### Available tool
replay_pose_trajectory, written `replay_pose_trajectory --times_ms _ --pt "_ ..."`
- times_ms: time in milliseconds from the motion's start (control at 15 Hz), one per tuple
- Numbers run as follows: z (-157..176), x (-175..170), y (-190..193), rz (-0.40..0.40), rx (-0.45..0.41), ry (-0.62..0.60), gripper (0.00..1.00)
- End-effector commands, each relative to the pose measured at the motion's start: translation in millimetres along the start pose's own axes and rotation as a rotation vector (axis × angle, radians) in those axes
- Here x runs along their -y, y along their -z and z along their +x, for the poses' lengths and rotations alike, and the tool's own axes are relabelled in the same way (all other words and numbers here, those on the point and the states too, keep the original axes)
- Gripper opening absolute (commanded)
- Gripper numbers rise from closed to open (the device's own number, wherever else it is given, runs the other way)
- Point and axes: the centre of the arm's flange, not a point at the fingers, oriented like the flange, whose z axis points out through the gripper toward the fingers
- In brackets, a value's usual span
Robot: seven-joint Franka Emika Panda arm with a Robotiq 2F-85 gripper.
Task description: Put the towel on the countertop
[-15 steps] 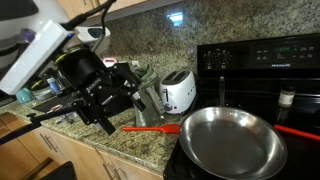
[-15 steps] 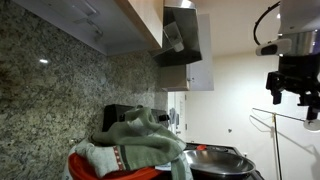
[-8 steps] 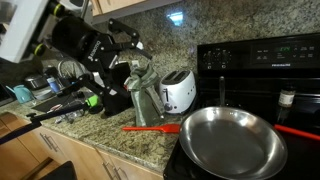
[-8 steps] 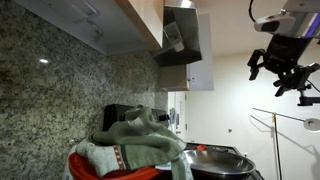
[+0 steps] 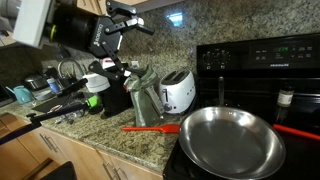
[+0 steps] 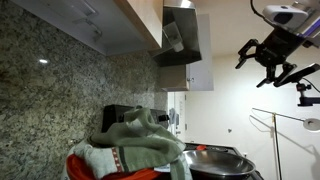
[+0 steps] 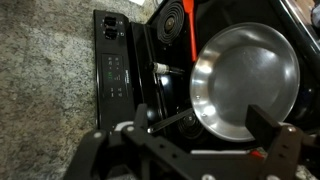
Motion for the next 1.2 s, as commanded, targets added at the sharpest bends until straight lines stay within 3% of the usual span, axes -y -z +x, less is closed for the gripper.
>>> replay_pose_trajectory --times_ms 0,333,733,1133 --pt "0.3 -0.1 0.1 0.001 -0.001 -0.002 1.00" --pt "9.5 -0.8 -4.0 0.004 -0.007 0.010 1.00" --pt "53.1 42.7 5.6 -0.029 -0.165 0.310 1.00" --pt "89.5 74.4 7.4 -0.011 -0.243 0.518 1.00"
